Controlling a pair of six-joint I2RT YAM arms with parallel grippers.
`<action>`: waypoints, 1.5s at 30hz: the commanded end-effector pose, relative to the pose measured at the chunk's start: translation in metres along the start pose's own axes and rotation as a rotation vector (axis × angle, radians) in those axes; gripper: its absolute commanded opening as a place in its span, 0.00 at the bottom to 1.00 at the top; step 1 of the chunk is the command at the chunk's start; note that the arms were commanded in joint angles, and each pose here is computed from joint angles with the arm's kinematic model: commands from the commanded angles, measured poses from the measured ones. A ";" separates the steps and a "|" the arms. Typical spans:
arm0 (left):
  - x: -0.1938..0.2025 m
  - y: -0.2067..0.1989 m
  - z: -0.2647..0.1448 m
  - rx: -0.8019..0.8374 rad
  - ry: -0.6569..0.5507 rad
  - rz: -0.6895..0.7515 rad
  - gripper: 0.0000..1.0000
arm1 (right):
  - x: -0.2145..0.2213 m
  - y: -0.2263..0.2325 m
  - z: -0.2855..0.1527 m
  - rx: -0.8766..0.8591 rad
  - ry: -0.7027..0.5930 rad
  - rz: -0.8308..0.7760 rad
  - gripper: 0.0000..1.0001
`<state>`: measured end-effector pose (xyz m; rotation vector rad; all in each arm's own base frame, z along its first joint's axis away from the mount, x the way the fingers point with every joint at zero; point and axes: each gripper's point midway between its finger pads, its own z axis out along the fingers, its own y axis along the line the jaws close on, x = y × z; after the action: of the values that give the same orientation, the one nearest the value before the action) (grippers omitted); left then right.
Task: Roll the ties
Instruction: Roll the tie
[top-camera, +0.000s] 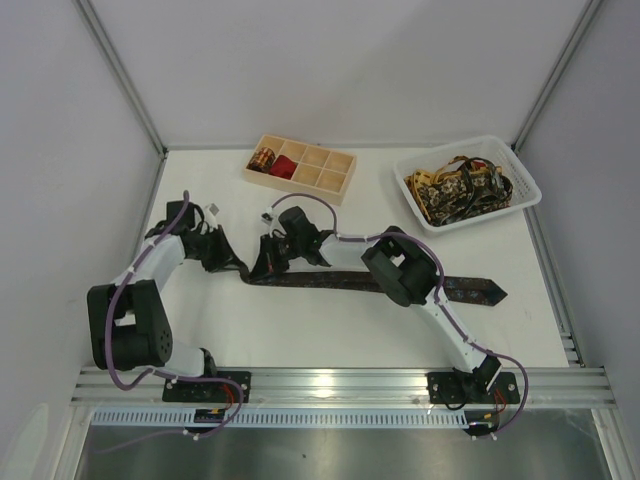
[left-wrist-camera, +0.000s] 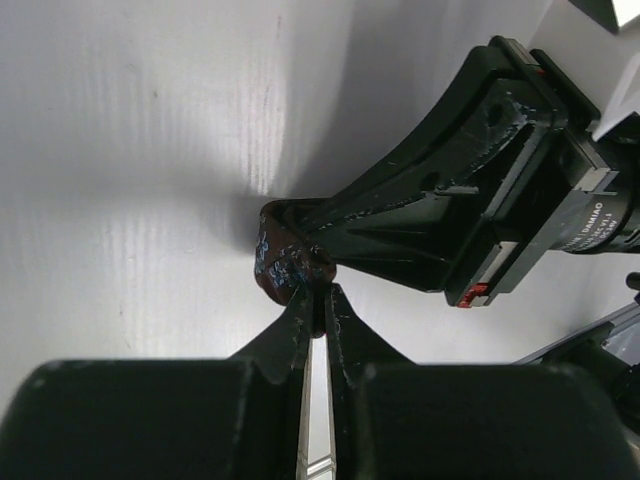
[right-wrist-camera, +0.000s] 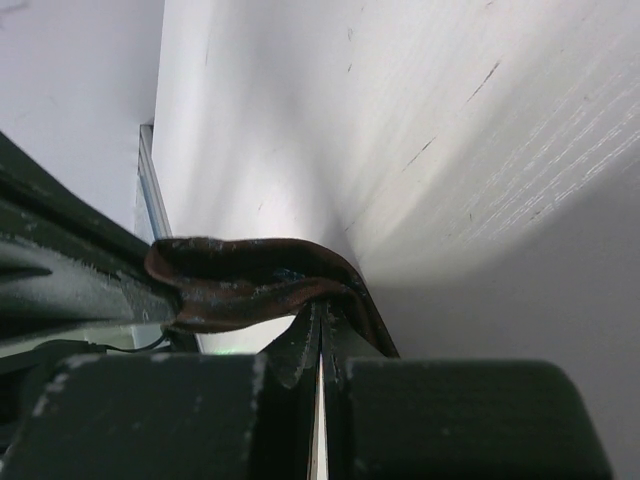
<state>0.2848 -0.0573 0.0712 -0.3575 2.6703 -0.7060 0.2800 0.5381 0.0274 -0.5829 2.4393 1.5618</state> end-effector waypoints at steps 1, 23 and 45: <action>-0.007 -0.028 -0.007 0.077 -0.035 0.028 0.09 | 0.013 -0.024 0.007 0.055 0.038 0.070 0.00; 0.021 -0.045 0.020 0.095 -0.003 -0.013 0.09 | -0.004 0.016 -0.009 -0.038 0.036 0.199 0.00; 0.028 -0.043 0.026 0.067 0.004 0.007 0.07 | -0.001 -0.014 -0.063 0.233 0.000 0.081 0.00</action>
<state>0.2754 -0.1070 0.0635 -0.3304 2.6504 -0.7796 0.2854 0.4859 0.0286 -0.4151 2.6656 1.3342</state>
